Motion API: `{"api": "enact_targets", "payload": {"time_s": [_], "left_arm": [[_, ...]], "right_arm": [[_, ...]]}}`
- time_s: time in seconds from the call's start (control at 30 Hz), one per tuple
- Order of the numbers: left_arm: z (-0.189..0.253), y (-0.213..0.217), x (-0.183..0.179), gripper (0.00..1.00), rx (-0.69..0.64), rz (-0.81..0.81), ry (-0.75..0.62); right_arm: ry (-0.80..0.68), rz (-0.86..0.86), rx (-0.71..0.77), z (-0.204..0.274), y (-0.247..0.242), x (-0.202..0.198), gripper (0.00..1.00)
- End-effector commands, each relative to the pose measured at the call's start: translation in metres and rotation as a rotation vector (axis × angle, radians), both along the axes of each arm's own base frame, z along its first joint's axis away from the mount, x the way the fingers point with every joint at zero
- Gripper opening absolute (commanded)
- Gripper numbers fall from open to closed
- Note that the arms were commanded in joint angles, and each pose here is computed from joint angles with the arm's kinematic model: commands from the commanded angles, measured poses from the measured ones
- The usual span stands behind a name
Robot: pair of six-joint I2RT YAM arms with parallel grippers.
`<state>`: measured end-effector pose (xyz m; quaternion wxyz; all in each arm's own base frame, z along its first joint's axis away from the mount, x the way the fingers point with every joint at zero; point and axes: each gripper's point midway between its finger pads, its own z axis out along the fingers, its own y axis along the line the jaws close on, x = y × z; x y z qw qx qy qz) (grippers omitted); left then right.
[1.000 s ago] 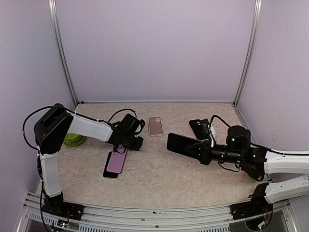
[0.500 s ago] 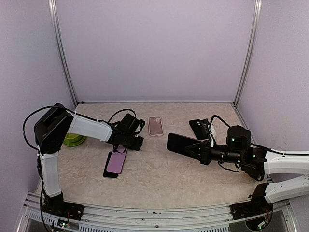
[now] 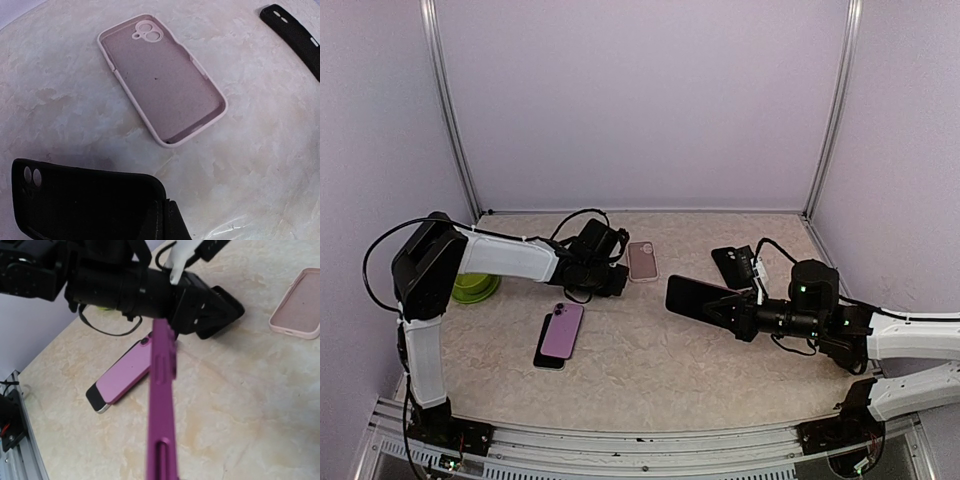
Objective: Put the phone into the phone case
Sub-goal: Pick up the phone case from the center of the board, then place the phone case at the center of the board.
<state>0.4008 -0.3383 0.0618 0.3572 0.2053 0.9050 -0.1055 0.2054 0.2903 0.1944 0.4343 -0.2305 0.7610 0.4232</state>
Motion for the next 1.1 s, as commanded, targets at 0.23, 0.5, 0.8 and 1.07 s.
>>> {"api": "enact_targets", "payload": {"time_s": [0.23, 0.5, 0.8, 1.07], "left_arm": [[0.029, -0.039, -0.019, 0.02, -0.15, 0.062, 0.07], [0.041, -0.076, -0.062, 0.03, -0.193, 0.047, 0.133], [0.041, -0.112, -0.109, 0.03, -0.263, 0.019, 0.225], [0.027, -0.136, -0.125, 0.06, -0.279, -0.005, 0.264]], "right_arm": [[-0.088, -0.037, 0.059, 0.034, -0.01, 0.0, 0.0], [-0.132, -0.076, 0.059, 0.048, -0.021, 0.001, 0.0], [-0.159, -0.104, 0.071, 0.057, -0.031, -0.001, 0.0], [-0.182, -0.12, 0.094, 0.069, -0.039, -0.004, 0.0]]}}
